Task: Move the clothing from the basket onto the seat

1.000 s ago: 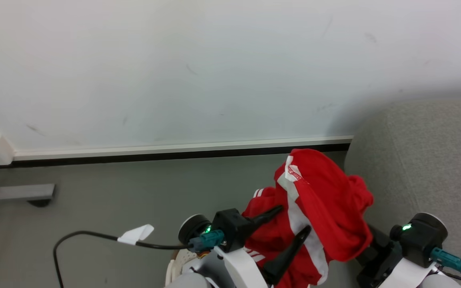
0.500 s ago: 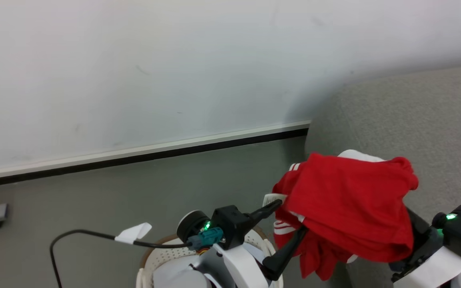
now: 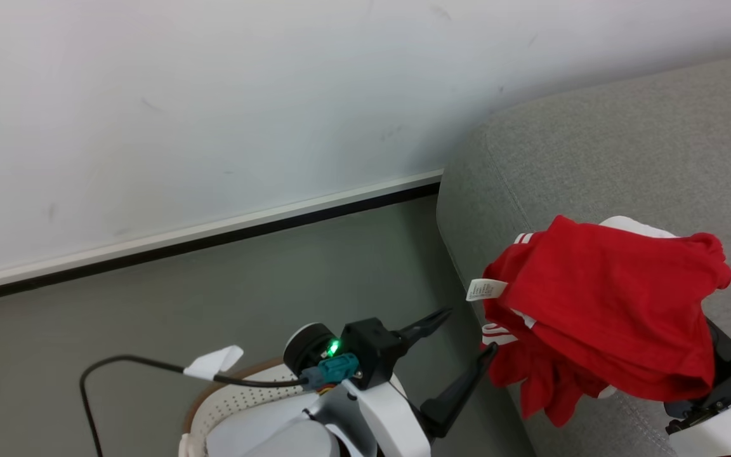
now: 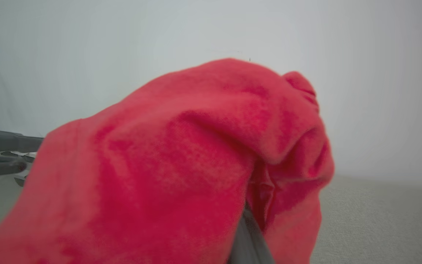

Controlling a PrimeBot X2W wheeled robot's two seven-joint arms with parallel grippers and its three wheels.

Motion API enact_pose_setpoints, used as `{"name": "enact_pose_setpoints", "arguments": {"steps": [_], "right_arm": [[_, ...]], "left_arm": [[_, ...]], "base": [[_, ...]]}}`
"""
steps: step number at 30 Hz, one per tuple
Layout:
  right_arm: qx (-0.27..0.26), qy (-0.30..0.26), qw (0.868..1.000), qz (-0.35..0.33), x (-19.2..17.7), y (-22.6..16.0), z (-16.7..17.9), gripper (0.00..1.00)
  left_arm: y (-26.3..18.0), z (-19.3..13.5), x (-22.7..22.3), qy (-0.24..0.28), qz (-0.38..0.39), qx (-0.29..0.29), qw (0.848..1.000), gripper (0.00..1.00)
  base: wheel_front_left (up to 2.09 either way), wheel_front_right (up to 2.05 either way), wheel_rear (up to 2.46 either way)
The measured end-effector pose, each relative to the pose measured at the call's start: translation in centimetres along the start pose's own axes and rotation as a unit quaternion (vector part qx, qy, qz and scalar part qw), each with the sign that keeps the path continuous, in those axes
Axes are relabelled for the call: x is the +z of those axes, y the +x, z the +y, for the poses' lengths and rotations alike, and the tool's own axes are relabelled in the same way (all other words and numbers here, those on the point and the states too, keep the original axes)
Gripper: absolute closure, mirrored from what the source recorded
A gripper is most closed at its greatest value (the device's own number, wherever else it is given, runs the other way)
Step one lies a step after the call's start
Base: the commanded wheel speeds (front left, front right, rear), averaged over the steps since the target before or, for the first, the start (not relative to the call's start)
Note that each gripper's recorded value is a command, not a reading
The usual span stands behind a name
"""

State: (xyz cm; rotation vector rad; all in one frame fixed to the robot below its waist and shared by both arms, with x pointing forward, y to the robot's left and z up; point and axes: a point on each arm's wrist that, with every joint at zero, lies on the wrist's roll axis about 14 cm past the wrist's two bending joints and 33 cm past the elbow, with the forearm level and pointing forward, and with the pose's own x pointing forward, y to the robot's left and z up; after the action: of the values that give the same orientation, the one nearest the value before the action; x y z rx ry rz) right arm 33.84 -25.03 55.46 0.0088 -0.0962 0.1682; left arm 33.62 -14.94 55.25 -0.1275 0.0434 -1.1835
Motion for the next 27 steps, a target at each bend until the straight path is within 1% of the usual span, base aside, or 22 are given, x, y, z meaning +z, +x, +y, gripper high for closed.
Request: {"name": "enact_pose_setpoints", "arguments": {"steps": [6, 10, 14, 22, 27], "right_arm": [[-0.019, -0.004, 1.0, 0.004, -0.4, 0.6, -1.1, 1.0], [-0.036, -0.016, 0.999, -0.012, 0.4, 3.0, -2.8, 1.0], [-0.072, -0.046, 0.996, -0.034, 1.9, 6.2, -6.5, 1.0], [-0.137, -0.095, 0.986, -0.023, 1.5, 13.0, -14.1, 1.0], [-0.193, -0.1, 0.976, -0.028, 1.5, 16.9, -19.0, 1.0]], "left_arm": [[1.1, 0.3, 0.4, 0.001, -0.007, -0.014, 1.0, 0.0], [1.9, 1.7, 0.7, 0.004, -0.014, -0.018, 1.0, 0.0], [2.9, 3.6, 0.7, 0.01, -0.02, -0.022, 0.999, 0.0], [4.2, 8.7, -0.1, 0.013, -0.038, -0.008, 0.999, 0.0], [4.0, 11.6, -1.6, 0.0, -0.038, 0.019, 0.999, 0.0]], "base": [[0.0, 0.0, 0.0], [0.0, 0.0, 0.0], [0.0, 0.0, 0.0], [0.0, 0.0, 0.0], [0.0, 0.0, 0.0]]}}
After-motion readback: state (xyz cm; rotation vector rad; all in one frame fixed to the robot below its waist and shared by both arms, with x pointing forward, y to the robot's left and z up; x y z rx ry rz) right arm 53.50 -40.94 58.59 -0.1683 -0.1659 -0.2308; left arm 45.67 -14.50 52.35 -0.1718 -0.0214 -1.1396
